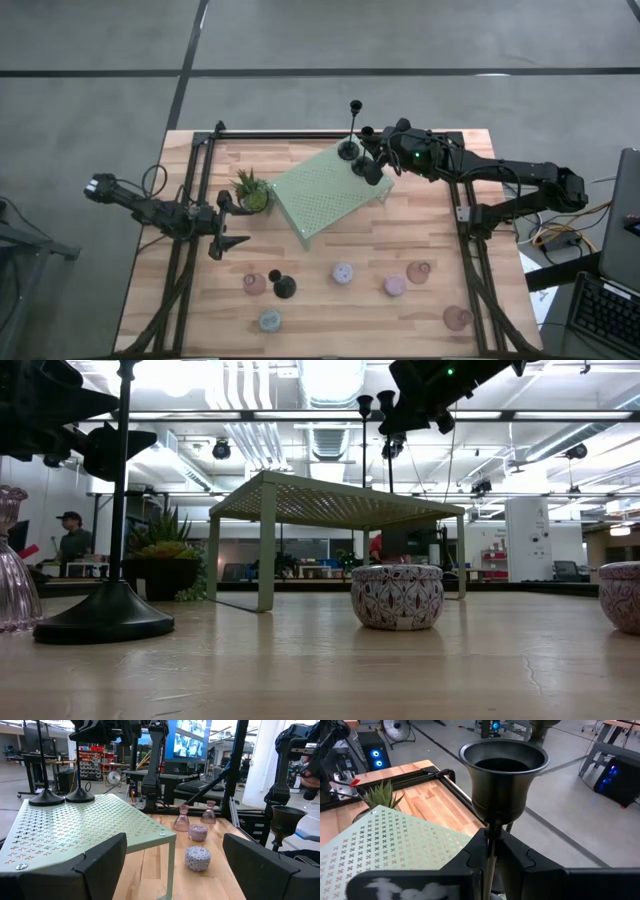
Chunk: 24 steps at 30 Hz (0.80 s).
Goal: Pick & Place candle stick holders
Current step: Put the bottom right black candle holder on the shelf aligned with the other black candle holder
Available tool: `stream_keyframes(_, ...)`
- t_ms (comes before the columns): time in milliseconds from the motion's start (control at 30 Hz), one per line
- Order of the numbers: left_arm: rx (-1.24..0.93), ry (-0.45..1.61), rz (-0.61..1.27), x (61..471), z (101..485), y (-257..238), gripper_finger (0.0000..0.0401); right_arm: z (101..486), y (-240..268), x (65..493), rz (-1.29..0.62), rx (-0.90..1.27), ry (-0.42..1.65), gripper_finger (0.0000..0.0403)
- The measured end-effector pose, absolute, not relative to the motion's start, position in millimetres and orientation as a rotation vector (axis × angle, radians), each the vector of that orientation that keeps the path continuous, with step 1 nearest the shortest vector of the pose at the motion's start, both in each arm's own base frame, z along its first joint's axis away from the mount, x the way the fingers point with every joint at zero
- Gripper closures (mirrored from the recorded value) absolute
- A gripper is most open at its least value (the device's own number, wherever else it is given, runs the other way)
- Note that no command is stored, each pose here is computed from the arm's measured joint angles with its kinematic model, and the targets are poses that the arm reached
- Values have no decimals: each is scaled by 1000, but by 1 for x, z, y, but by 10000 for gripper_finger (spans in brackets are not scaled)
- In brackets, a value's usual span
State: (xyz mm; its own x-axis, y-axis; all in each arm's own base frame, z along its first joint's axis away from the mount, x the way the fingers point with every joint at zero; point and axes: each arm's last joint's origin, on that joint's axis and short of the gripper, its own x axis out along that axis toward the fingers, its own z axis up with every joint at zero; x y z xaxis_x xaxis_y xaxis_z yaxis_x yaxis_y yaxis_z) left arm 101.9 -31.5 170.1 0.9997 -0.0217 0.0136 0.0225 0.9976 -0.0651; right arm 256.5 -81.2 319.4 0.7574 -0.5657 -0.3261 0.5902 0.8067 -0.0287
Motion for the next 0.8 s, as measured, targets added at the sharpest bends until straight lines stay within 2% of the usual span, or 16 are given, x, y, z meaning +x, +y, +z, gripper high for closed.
stream_keyframes(200, -66, -13, -22, 102, 170, -32, 66, 319, -81, 256, -631, 79, 330, 372)
stream_keyframes(367, -65, -13, -22, 102, 170, -32, 66, 317, -81, 256, -633, 108, 342, 354)
stream_keyframes(800, -66, -13, -22, 102, 170, -32, 66, 318, -75, 246, -608, 118, 416, 252)
